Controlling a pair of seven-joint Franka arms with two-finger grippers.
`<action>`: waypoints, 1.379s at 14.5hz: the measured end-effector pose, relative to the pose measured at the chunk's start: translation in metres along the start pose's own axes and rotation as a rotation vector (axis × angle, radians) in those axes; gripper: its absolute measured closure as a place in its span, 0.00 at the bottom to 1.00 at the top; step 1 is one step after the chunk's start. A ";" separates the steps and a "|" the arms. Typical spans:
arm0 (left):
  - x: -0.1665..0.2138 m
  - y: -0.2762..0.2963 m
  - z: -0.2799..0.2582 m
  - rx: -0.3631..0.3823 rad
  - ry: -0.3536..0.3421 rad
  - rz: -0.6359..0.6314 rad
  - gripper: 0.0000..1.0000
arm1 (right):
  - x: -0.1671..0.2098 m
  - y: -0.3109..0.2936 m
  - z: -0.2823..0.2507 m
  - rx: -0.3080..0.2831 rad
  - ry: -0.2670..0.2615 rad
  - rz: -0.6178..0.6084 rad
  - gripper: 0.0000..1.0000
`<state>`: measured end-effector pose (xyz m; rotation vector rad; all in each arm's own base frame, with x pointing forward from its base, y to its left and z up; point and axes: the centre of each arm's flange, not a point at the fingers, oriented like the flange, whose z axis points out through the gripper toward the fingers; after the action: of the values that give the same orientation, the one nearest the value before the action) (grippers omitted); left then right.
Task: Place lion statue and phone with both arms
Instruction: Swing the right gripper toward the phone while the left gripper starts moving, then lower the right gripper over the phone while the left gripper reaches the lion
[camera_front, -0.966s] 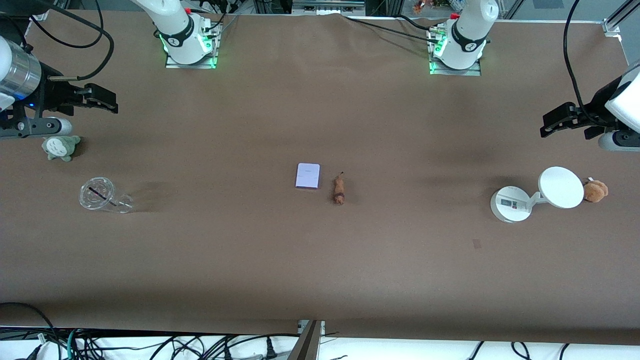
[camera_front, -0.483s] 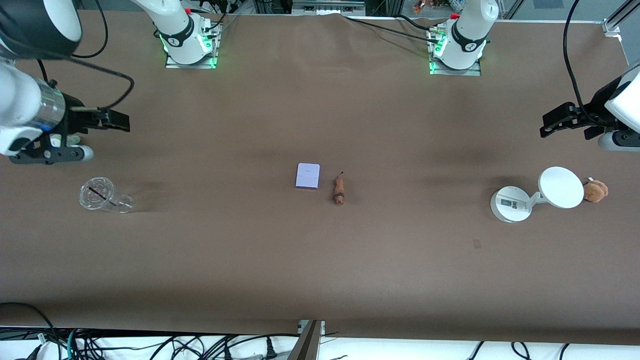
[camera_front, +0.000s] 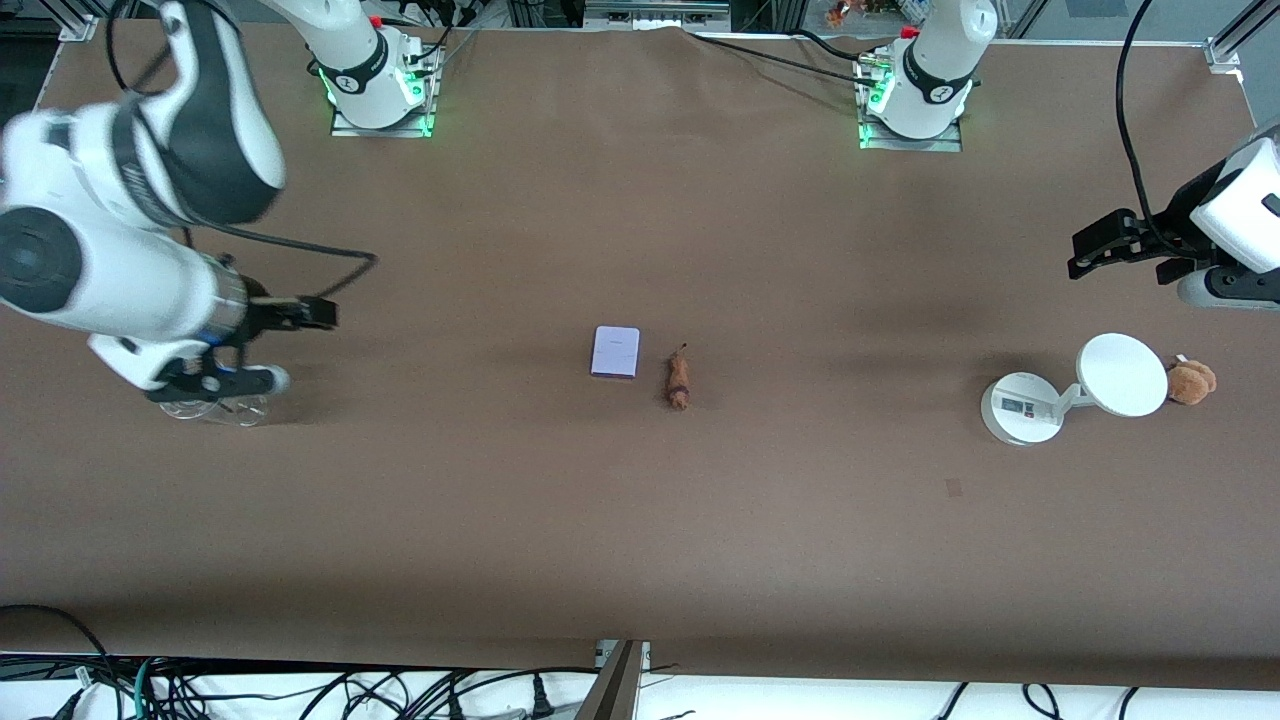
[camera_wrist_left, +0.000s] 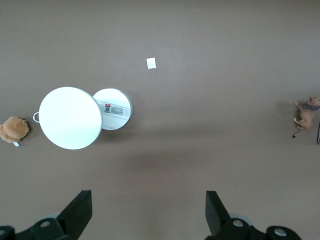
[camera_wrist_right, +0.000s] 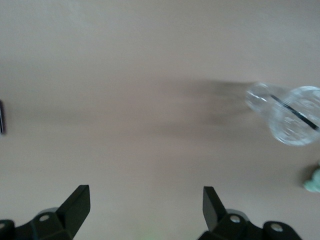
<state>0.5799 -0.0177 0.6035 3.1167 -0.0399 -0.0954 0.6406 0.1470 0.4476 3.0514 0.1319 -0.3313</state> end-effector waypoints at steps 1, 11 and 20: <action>0.002 0.000 0.002 0.000 0.001 0.000 0.00 | 0.010 -0.017 0.016 -0.006 0.009 -0.001 0.00; 0.038 0.011 0.034 0.000 0.056 0.019 0.00 | 0.054 -0.050 0.094 0.041 0.044 0.003 0.00; 0.052 0.028 0.058 -0.028 0.021 0.038 0.00 | 0.054 -0.046 0.094 0.059 0.035 0.015 0.00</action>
<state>0.6274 -0.0481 0.5428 3.0868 -0.0960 -0.0621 0.6690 0.1899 0.3417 3.1155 0.1032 -0.2866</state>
